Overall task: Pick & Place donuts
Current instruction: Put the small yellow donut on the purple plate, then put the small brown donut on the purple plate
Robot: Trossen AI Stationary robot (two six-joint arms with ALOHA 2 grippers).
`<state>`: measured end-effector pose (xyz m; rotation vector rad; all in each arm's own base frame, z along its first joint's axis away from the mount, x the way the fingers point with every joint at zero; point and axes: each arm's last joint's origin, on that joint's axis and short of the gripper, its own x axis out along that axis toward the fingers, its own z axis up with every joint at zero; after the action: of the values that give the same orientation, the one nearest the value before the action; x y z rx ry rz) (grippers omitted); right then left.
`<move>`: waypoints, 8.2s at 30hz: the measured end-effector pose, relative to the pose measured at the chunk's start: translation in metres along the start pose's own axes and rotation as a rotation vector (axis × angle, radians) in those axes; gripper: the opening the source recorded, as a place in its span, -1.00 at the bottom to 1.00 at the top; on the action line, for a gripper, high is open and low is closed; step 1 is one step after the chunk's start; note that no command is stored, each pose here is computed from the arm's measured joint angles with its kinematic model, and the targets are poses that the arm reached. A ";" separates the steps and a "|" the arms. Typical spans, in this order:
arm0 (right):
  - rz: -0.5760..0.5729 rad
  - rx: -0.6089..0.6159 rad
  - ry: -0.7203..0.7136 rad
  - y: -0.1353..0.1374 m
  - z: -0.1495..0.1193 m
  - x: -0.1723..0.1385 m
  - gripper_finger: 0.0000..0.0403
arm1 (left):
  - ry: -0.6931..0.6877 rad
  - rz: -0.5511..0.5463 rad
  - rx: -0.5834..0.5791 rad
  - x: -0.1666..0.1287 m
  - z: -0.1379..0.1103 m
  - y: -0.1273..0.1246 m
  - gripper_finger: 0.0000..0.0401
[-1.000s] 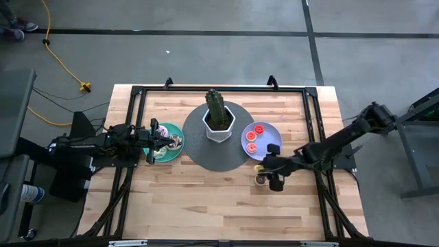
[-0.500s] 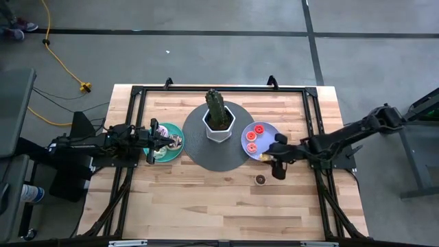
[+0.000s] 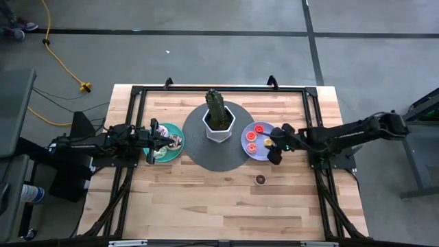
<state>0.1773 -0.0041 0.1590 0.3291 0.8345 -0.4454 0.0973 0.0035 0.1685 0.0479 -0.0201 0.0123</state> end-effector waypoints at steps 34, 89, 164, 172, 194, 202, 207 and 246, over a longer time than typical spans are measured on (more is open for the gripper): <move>-0.228 0.209 0.084 -0.048 0.010 0.049 -0.10 | 0.000 0.000 0.000 0.000 0.000 0.000 -1.00; -0.207 0.171 0.014 -0.045 0.020 0.012 0.40 | 0.000 0.000 0.000 0.000 0.000 0.000 -1.00; 0.264 -0.953 0.392 0.141 0.024 -0.069 0.40 | 0.000 0.000 0.000 0.000 0.000 0.000 -1.00; 0.214 -0.733 0.446 0.146 0.027 -0.043 0.40 | 0.000 0.000 0.000 0.000 0.000 0.000 -1.00; 0.074 -0.237 0.471 0.150 0.029 -0.020 0.41 | 0.000 0.000 0.000 0.000 0.000 0.000 -1.00; 0.026 -0.051 0.463 0.149 0.028 -0.018 0.62 | 0.000 0.000 0.000 0.000 0.000 0.000 -1.00; 0.041 0.076 0.484 0.146 0.017 -0.009 0.78 | 0.000 0.000 0.000 0.000 0.000 0.000 -1.00; -0.013 0.123 0.630 0.139 0.003 0.054 0.74 | 0.000 0.000 0.000 0.000 0.000 0.000 -1.00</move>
<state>0.2810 0.1007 0.1345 0.5934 1.4259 -0.4091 0.0973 0.0035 0.1685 0.0479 -0.0201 0.0123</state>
